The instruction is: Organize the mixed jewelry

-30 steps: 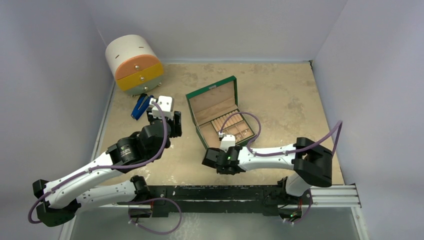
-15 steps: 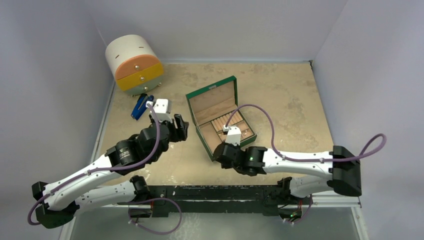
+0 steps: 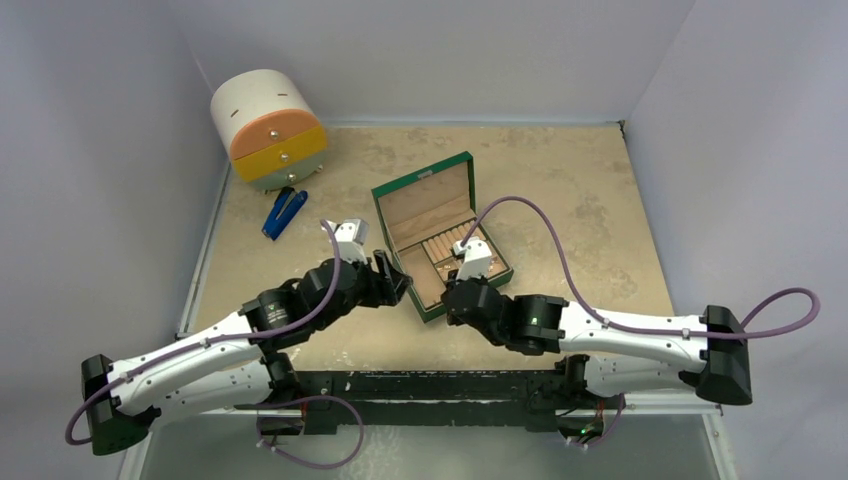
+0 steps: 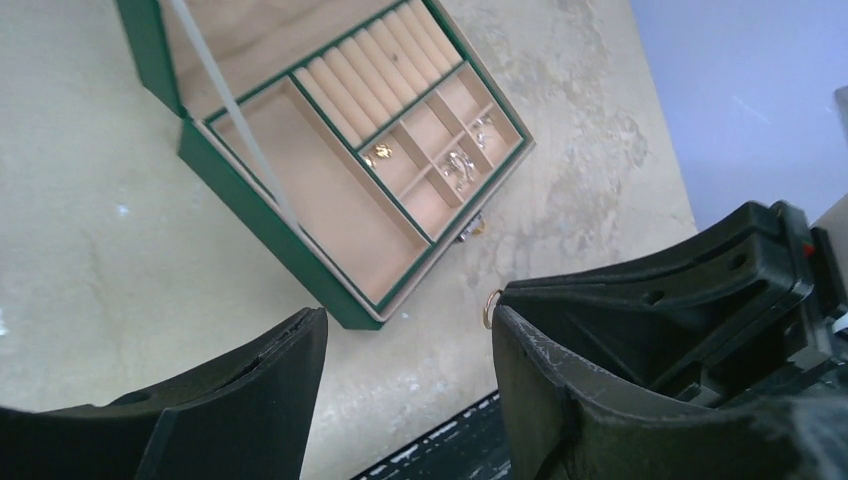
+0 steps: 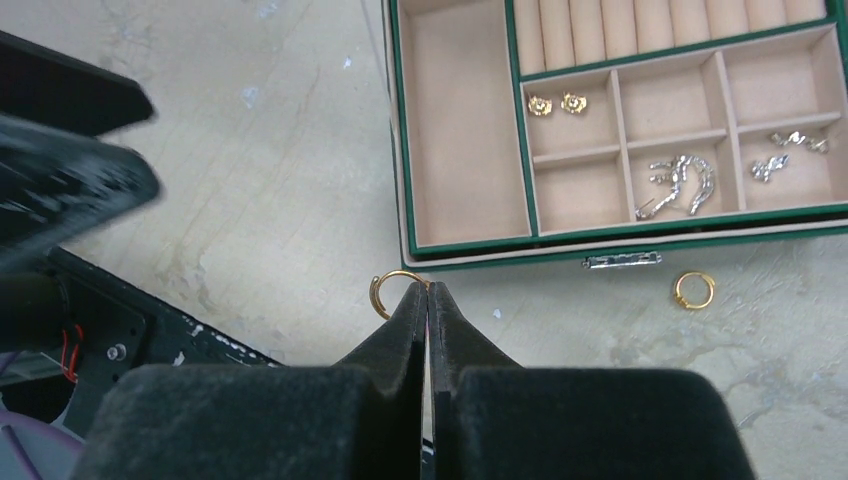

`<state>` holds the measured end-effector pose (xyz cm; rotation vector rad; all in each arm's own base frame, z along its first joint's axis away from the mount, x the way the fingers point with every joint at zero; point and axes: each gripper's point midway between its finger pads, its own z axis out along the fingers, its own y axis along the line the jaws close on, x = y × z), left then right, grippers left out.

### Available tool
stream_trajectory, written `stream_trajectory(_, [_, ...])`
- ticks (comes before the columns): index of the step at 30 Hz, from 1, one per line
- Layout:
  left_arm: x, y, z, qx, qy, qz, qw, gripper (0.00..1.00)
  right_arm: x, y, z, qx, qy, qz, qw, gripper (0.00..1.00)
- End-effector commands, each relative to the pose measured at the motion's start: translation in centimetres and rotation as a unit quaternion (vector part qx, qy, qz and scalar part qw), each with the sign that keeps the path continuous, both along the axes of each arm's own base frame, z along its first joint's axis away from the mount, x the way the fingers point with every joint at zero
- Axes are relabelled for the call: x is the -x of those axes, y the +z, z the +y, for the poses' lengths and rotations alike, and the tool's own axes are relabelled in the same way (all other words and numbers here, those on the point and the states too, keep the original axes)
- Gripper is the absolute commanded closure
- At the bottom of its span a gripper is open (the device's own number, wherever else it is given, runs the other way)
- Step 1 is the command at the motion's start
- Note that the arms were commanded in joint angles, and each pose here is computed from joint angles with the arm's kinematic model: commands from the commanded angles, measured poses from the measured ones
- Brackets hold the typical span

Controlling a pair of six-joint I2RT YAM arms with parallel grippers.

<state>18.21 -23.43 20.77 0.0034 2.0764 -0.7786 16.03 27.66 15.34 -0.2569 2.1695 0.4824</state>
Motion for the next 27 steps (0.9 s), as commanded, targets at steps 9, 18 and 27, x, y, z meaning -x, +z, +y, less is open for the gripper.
stream_trajectory(9, [1.6,1.6,-6.5,0.145,-0.091,0.042,0.984,0.44,-0.8,5.2,-0.6,-0.06,-0.003,-0.062,0.996,1.0])
stream_trajectory(18, [2.3,1.8,-8.2,0.191,-0.117,0.056,0.973,0.53,-0.5,6.3,-0.9,-0.091,0.008,-0.072,0.993,1.0])
stream_trajectory(27, [2.4,1.9,-8.5,0.207,-0.121,0.061,0.969,0.6,0.1,6.4,-0.6,-0.105,0.025,-0.066,0.992,1.0])
